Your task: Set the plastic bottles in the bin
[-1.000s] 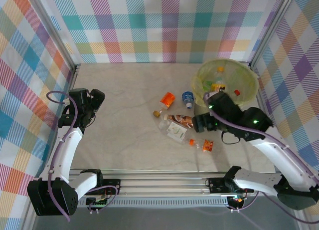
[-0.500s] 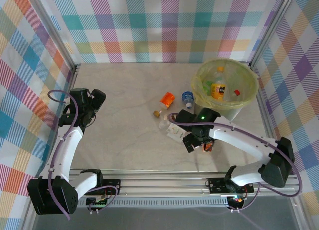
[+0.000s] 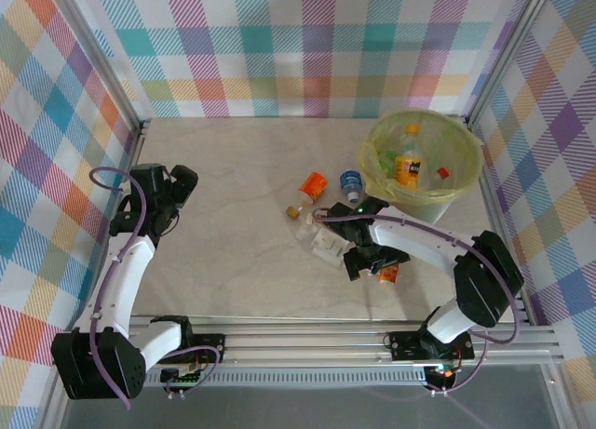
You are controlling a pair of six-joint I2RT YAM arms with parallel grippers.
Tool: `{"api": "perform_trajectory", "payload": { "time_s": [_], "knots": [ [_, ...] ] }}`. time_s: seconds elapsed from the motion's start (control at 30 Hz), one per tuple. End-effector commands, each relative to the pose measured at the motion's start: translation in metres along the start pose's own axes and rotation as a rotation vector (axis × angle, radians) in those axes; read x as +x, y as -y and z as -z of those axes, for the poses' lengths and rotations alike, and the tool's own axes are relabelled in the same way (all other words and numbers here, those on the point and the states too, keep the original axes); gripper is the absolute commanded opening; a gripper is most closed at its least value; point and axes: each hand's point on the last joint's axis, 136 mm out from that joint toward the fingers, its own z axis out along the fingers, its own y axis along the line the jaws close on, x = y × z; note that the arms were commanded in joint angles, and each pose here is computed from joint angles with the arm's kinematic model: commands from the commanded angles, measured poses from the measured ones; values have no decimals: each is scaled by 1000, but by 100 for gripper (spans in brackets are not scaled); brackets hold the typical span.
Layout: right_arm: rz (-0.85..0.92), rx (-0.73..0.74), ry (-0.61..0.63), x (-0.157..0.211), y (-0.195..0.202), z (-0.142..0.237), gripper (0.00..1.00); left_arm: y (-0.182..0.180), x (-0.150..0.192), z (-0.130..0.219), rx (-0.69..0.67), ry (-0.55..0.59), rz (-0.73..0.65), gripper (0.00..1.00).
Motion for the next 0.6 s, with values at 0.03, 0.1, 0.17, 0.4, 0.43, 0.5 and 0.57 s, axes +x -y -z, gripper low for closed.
{"api": "perform_trajectory", "payload": {
  "time_s": [0.03,0.1,0.17,0.4,0.43,0.5,0.57],
  "knots": [
    [7,38,-18,-4,-1,-11,99,8,-8,3,23,16,-15,100],
    [14,55,-42,-3,-2,-17,100,8,-8,3,23,15,-15,100],
    [18,79,-63,-1,1,-20,100,8,-7,3,23,12,-14,100],
    [23,99,-79,0,1,-26,100,8,-7,2,24,10,-11,100],
    [22,102,-81,-1,1,-27,100,8,-7,2,24,9,-11,100],
    [21,116,-89,-1,2,-30,100,8,-6,1,24,5,-8,100],
    [13,129,-103,0,3,-34,100,8,-6,1,24,3,-7,100]
  ]
}}
